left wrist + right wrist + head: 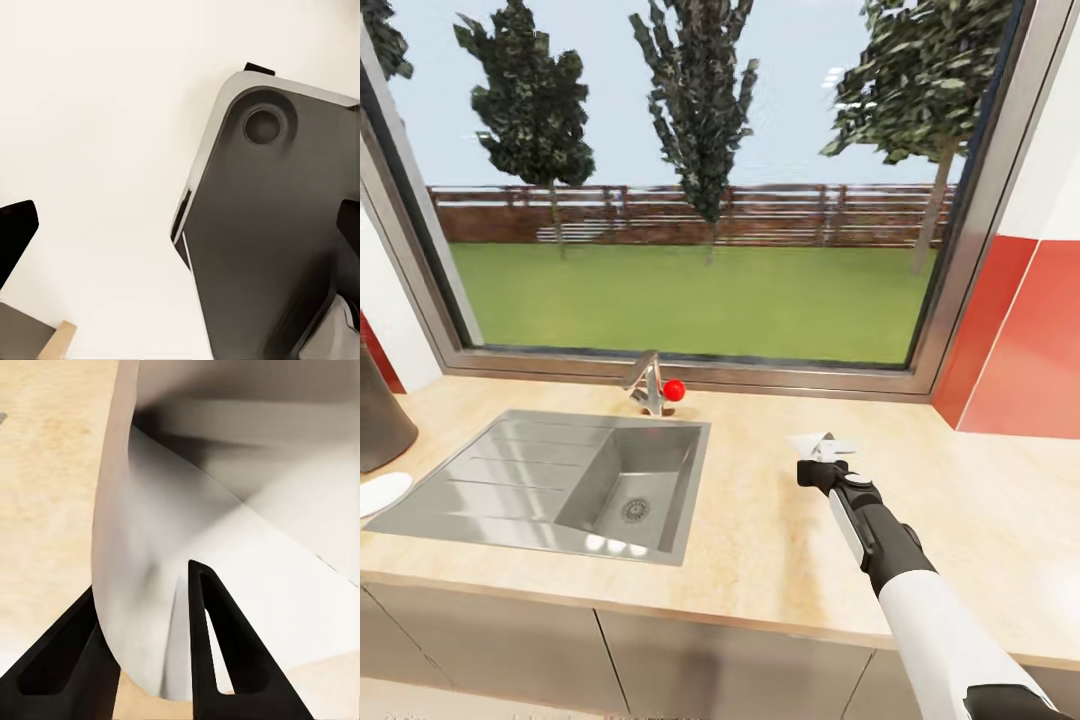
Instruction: Set up a coffee station on the kitchen countertop: keep the coffee maker on the countertop, move the bottle of coffee from the kitchen shelf to the counter next to the coffee maker, place a paper coffee filter on top of the coffee maker, put the saucer next to the coffee maker with the coffee cup on the saucer, and place the electric kettle next to the coffee maker.
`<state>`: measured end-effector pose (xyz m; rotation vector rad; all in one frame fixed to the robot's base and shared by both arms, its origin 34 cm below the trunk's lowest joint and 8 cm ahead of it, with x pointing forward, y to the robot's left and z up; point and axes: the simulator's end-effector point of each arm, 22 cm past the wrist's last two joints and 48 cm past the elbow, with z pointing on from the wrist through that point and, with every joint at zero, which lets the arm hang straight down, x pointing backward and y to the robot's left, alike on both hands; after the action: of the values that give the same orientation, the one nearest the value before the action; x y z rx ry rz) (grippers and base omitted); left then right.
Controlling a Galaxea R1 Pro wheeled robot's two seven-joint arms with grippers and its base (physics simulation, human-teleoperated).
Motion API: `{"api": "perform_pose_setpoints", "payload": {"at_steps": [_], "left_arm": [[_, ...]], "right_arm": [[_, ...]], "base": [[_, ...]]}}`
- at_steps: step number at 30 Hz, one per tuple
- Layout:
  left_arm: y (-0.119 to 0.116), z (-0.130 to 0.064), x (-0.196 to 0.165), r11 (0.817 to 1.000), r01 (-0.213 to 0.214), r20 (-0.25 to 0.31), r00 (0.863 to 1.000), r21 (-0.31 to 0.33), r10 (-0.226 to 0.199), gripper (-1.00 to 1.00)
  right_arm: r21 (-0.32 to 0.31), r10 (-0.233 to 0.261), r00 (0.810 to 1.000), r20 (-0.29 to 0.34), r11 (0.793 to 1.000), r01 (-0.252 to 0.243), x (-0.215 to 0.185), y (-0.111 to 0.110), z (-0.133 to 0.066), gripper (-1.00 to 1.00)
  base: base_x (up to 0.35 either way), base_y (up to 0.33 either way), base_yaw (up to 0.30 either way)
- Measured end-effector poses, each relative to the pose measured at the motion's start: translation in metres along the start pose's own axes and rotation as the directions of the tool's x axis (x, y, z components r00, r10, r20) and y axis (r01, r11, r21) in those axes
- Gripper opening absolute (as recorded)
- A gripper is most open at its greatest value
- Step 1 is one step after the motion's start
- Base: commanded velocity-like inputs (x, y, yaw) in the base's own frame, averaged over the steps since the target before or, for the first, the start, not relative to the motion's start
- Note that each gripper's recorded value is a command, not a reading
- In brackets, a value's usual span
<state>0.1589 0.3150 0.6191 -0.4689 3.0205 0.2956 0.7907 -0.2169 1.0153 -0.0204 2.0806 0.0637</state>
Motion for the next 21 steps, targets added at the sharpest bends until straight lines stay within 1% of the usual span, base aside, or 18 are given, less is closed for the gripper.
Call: {"api": "perform_pose_setpoints", "payload": {"at_steps": [3, 6, 15, 21], "left_arm": [[-0.002, 0.000, 0.002, 1.000, 0.000, -0.003, 1.000, 0.002, 0.000, 1.00], [-0.004, 0.000, 0.003, 1.000, 0.000, -0.005, 1.000, 0.004, 0.000, 1.00], [-0.004, 0.000, 0.006, 1.000, -0.002, -0.012, 1.000, 0.002, 0.002, 1.00], [-0.003, 0.000, 0.006, 1.000, -0.002, -0.014, 1.000, 0.001, 0.002, 1.00]], "right_arm": [[0.000, 0.000, 1.000, -0.003, 1.000, 0.000, 0.002, 0.000, 0.001, -1.00], [-0.001, 0.000, 1.000, -0.007, 1.000, 0.000, 0.004, 0.000, 0.002, -1.00], [-0.003, 0.002, 1.000, -0.019, 1.000, -0.002, 0.011, 0.002, 0.006, -1.00], [-0.008, 0.005, 1.000, -0.029, 1.000, -0.005, 0.014, 0.004, 0.007, -1.00]], "base": [[0.000, 0.020, 0.198], [0.000, 0.189, 0.204], [0.000, 0.300, 0.204], [0.000, 0.317, 0.063]]}}
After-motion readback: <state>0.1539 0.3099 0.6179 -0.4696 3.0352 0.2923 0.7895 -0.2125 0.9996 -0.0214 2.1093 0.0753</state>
